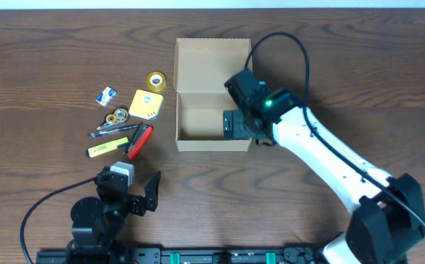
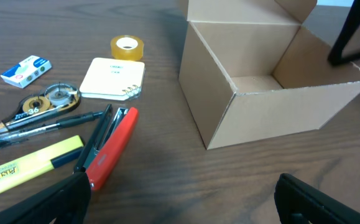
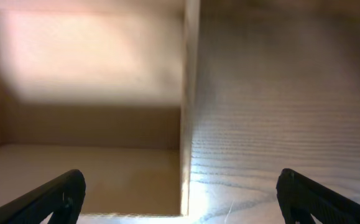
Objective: Pack container
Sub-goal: 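Retract the right gripper to the right side of the table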
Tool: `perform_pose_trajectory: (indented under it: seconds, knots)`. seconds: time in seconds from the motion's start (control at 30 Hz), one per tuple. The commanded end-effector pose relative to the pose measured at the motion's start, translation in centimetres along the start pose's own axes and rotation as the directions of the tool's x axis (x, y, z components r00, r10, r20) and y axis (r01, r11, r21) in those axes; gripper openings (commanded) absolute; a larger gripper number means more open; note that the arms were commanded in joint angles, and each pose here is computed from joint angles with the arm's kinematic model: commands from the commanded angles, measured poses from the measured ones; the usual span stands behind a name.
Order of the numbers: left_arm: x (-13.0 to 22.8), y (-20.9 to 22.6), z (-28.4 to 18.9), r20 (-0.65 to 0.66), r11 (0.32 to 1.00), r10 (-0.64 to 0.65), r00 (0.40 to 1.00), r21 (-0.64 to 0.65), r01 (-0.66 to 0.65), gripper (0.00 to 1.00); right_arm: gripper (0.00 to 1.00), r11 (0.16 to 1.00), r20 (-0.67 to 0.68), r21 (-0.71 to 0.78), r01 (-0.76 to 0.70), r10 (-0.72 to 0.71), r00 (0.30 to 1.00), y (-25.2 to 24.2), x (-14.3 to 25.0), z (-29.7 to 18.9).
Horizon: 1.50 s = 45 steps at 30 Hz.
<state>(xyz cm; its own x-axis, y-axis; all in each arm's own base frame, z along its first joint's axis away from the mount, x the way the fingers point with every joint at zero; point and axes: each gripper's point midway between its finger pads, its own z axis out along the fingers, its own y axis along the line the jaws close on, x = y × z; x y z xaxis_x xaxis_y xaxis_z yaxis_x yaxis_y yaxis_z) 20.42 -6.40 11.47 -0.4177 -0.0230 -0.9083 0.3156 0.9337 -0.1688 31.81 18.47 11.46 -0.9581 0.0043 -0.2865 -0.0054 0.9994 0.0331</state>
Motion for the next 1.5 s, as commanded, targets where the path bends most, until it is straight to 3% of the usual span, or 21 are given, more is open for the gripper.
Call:
perform_pose_trajectory:
  seconds: [0.0, 0.4, 0.73, 0.93, 1.1, 1.47]
  knots:
    - [0.6, 0.1, 0.2, -0.011, 1.0, -0.01, 1.0, 0.001, 0.01, 0.95, 0.99, 1.0, 0.07, -0.016, -0.016, 0.017, 0.997, 0.5, -2.6, -2.7]
    - [0.6, 0.1, 0.2, -0.011, 1.0, -0.01, 1.0, 0.001, 0.01, 0.95, 0.99, 0.994, 0.165, -0.051, 0.097, -0.088, 0.982, 0.2, -4.6, -12.2]
    - [0.6, 0.1, 0.2, -0.011, 1.0, -0.01, 1.0, 0.001, 0.01, 0.95, 0.99, 0.951, 0.408, -0.12, 0.286, -0.216, 0.887, -2.7, -2.4, -22.9]
    - [0.6, 0.1, 0.2, -0.011, 1.0, -0.01, 1.0, 0.001, 0.01, 0.95, 0.99, 0.905, 0.319, -0.249, 0.346, -0.261, 0.911, -3.9, 1.7, -23.9]
    - [0.6, 0.1, 0.2, -0.011, 1.0, -0.01, 1.0, 0.001, 0.01, 0.95, 0.99, 0.902, 0.218, -0.262, 0.342, -0.29, 0.932, -5.1, 4.0, -23.2]
    - [0.7, -0.6, 0.2, -0.018, 0.998, -0.058, 0.998, 0.04, 0.058, 0.95, 0.99, 0.911, 0.201, -0.236, 0.337, -0.293, 0.935, -5.6, 4.3, -22.9]
